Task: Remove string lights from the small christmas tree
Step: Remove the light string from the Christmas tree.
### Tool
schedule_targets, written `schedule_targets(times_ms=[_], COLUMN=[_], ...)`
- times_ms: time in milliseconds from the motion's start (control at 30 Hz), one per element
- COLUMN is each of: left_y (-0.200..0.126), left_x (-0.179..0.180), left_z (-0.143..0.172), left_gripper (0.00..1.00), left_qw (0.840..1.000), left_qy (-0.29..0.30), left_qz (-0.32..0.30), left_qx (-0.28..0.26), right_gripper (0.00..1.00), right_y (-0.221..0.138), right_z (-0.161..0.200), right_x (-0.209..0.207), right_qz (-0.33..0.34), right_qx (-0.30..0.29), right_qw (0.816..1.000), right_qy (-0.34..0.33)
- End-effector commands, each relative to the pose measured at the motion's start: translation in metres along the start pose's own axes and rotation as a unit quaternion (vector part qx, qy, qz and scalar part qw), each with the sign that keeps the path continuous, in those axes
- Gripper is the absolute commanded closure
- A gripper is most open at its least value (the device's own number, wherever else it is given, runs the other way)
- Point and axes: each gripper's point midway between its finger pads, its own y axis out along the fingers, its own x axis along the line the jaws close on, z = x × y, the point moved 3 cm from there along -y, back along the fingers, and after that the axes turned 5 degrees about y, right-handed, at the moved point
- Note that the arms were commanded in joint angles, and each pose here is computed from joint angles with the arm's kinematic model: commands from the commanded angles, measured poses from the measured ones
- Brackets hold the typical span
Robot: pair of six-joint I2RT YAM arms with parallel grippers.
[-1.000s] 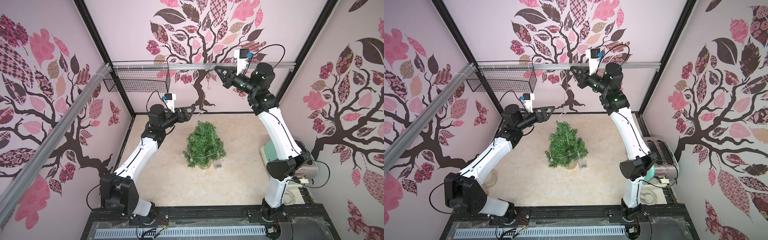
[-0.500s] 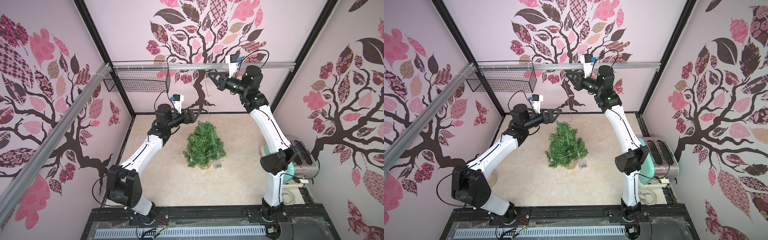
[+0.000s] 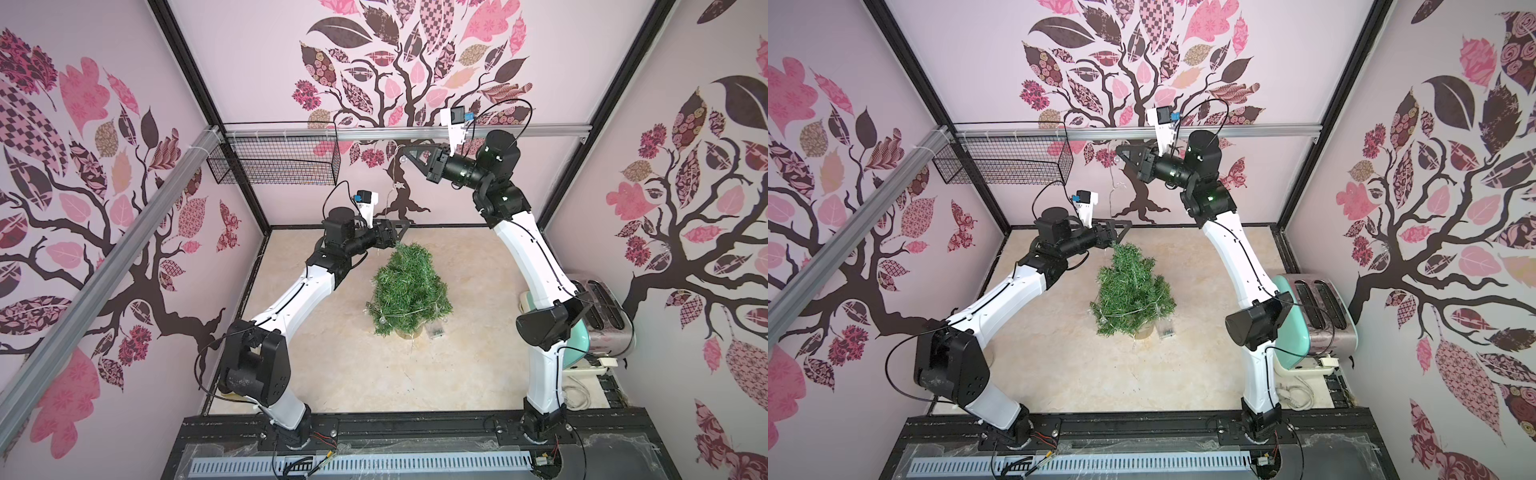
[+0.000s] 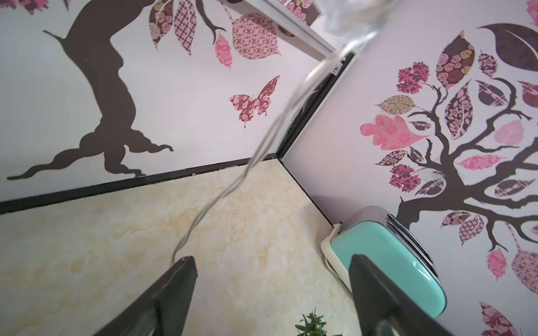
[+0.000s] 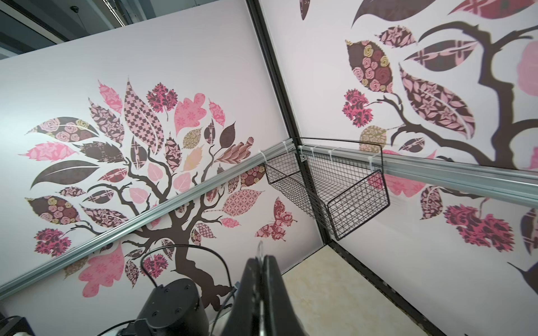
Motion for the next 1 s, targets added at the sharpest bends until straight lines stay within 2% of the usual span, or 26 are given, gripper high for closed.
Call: schedule_targets(times_ms=[0,167,433,667,867,967], left_y=[-0.003,-0.002,0.004,0.001,0.0,-0.004], left_x=[0.023,0.045,0.047,0.057,0.058,0.059], left_z=[-0.011,-0.011,-0.02,-0.024,-0.024,-0.026], left_gripper=[0.18,0.2,0.18,0.26,0.44,0.62], left_qw=[0.999,0.998,0.997,0.996,0.996,0.995], left_qy=[-0.007,-0.024,-0.032,-0.037,-0.039,-0.037], left_qz=[-0.039,-0.061,-0.055,-0.068,-0.067,-0.072], left_qx=[-0.02,-0.024,-0.045,-0.05,-0.05,-0.054], right_gripper=[1.0,1.0,1.0,1.0,1.0,1.0], right_y=[-0.008,-0.013,-0.017,-0.021,-0.021,-0.022], right_z=[-0.02,-0.023,-0.022,-0.015,-0.009,-0.008], right_x=[0.029,0.04,0.045,0.046,0.041,0.041], right_qz=[-0.035,-0.05,-0.058,-0.053,-0.047,-0.046], right_qx=[-0.019,-0.02,-0.016,-0.013,-0.008,-0.007], right_qw=[0.999,0.998,0.998,0.998,0.999,0.999], right_qy=[-0.02,-0.021,-0.016,-0.017,-0.011,-0.011])
